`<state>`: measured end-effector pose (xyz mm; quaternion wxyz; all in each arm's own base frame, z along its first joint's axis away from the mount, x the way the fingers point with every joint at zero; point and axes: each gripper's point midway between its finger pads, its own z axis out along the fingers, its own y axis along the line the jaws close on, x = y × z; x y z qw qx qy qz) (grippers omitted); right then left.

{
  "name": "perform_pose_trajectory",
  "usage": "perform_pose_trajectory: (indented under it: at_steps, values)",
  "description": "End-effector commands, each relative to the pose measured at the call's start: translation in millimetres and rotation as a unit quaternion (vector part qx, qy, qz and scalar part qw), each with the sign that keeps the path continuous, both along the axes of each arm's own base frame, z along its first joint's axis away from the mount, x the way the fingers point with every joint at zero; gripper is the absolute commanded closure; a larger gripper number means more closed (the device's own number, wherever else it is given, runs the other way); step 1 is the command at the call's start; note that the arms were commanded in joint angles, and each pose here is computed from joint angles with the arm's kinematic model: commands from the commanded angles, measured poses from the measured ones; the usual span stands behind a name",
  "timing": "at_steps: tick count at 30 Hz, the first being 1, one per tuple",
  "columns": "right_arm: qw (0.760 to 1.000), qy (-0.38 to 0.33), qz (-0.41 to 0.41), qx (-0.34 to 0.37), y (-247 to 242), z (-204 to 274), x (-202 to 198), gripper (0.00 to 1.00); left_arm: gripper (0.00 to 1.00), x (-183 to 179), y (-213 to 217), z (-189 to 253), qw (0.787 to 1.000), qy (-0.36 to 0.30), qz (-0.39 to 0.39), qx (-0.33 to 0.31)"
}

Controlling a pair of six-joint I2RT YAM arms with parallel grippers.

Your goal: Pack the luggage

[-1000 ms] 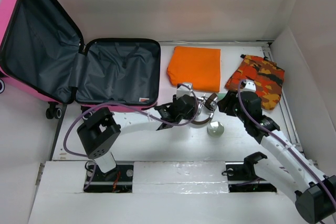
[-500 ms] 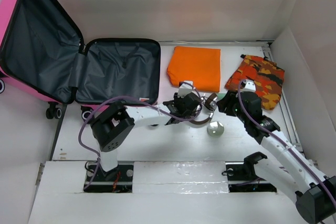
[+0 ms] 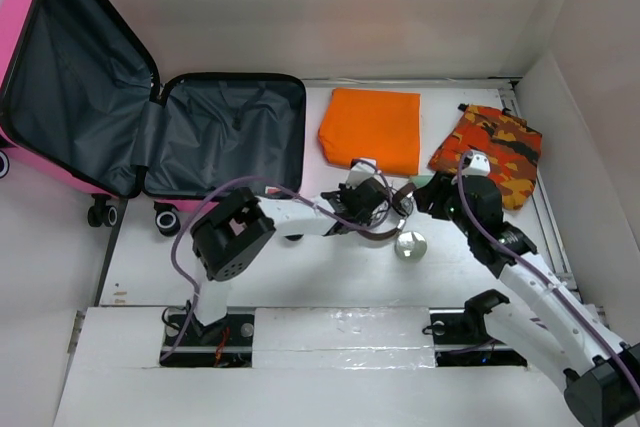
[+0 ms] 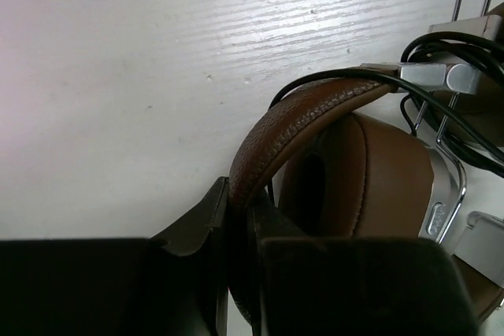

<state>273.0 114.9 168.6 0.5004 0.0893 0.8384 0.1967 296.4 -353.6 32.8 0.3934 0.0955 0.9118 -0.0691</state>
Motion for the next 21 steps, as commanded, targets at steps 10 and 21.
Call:
perform_pose_trajectory:
  at_steps: [10, 21]
  values:
    - [0.999, -0.041, 0.013, 0.019, 10, 19, 0, 0.47, 1.00, 54, 107, 255, 0.935, -0.214, 0.152, -0.240]
    - [0.999, 0.025, 0.030, -0.010, 27, -25, -13, 0.29, 0.51, 123, 301, 163, 0.859, -0.172, 0.404, -0.265]
